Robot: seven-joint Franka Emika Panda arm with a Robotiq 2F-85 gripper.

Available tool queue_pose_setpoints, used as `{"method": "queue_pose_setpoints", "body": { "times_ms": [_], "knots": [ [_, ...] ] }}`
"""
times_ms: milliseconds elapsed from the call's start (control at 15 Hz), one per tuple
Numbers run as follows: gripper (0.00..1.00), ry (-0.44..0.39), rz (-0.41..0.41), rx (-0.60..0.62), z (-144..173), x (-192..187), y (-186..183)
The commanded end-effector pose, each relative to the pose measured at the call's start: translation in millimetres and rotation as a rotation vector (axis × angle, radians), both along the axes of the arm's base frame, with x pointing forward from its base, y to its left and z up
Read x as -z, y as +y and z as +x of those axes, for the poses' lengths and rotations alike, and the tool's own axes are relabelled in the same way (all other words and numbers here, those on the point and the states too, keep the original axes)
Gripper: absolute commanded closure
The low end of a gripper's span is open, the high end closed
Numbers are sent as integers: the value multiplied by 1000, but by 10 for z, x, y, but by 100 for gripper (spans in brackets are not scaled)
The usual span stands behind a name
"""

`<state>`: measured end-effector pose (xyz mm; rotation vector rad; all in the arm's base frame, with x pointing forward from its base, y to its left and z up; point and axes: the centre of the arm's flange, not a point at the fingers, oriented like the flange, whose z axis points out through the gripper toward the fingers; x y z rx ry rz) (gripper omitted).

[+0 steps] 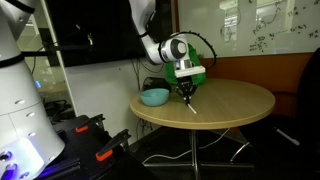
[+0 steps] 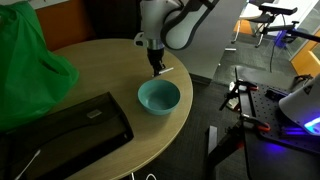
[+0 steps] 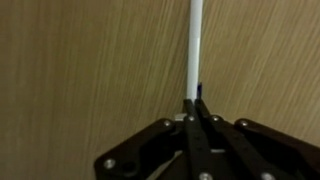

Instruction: Put the pen in the bowl

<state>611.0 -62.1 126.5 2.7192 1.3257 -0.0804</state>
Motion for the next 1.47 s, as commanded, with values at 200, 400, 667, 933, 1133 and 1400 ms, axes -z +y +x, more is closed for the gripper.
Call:
{"method": "queue_pose_setpoints", "body": {
  "times_ms": [200,400,667,933,1133,1400],
  "knots": [
    [100,8,16,-9,-37,-242,-23],
    [73,2,4,3,-15,-349,-25],
    [44,8,16,17,-18,-322,-35],
    [24,32,17,32,-32,-192,-35],
    [28,48,18,41,-36,-100,-49],
    [41,70,25,52,-38,-9,-81]
  ]
}}
